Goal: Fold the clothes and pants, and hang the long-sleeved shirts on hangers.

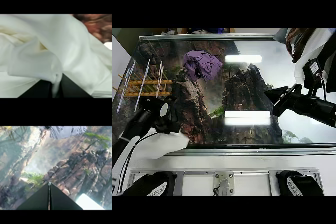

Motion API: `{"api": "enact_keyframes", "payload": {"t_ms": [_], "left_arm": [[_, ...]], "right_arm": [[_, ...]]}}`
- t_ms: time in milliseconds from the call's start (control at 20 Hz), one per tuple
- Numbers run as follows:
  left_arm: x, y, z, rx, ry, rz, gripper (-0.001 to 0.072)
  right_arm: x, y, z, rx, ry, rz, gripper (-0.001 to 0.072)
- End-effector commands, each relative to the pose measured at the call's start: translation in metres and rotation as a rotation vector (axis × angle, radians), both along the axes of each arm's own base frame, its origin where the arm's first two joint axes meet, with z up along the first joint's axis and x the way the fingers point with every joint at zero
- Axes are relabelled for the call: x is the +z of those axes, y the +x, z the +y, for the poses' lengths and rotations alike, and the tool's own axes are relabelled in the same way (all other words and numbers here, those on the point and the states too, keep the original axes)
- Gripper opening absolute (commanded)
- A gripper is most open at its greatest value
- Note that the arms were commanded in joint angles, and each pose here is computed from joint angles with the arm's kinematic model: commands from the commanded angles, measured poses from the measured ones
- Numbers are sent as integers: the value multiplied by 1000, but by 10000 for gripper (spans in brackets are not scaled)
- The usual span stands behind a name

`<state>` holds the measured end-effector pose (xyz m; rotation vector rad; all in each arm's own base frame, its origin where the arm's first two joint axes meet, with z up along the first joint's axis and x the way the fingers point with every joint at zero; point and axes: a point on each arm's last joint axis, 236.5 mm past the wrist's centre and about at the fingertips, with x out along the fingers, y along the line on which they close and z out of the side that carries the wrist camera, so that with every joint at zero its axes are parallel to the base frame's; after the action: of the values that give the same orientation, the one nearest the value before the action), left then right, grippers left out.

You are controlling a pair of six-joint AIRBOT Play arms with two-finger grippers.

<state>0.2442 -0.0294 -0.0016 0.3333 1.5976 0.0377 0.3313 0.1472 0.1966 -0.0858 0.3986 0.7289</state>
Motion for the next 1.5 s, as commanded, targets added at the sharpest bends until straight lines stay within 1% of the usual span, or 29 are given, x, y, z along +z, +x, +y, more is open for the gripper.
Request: {"api": "enact_keyframes", "payload": {"t_ms": [0, 200, 350, 500, 550, 800, 850, 900, 950, 1000, 1050, 1150, 1250, 1350, 1450], "left_arm": [[79, -3, -84, -181, -141, -179, 22], [127, -11, -167, -364, -257, -286, 23], [147, 16, -231, -446, -361, -398, 23], [158, 66, -286, -447, -477, -520, 23], [157, 83, -302, -438, -512, -539, 23], [129, 145, -371, -375, -705, -521, 23], [124, 153, -386, -365, -748, -513, 24], [119, 162, -399, -364, -786, -507, 211], [119, 170, -406, -350, -814, -500, 607], [120, 182, -401, -327, -819, -500, 713], [123, 193, -388, -293, -822, -493, 689], [120, 206, -338, -198, -804, -456, 689], [99, 207, -263, -74, -726, -393, 689], [67, 190, -195, 57, -660, -327, 689], [28, 164, -139, 187, -609, -268, 689]], "right_arm": [[0, 0, 0, 1, 0, 0, 22], [0, 0, 0, 1, 0, 0, 22], [1, 0, 1, 1, 4, 0, 22], [-1, -6, 6, 31, 14, 20, 22], [2, -2, 3, 11, 17, 5, 22], [48, 39, -68, -299, 36, -200, 22], [51, 41, -78, -332, 35, -211, 22], [50, 42, -85, -350, 33, -208, 22], [47, 42, -90, -356, 28, -195, 22], [44, 41, -94, -358, 25, -182, 22], [41, 39, -95, -354, 22, -168, 22], [34, 35, -94, -333, 14, -136, 22], [25, 29, -86, -290, 10, -98, 22], [15, 22, -75, -236, 7, -50, 21], [6, 22, -72, -235, 46, 12, 21]]}}
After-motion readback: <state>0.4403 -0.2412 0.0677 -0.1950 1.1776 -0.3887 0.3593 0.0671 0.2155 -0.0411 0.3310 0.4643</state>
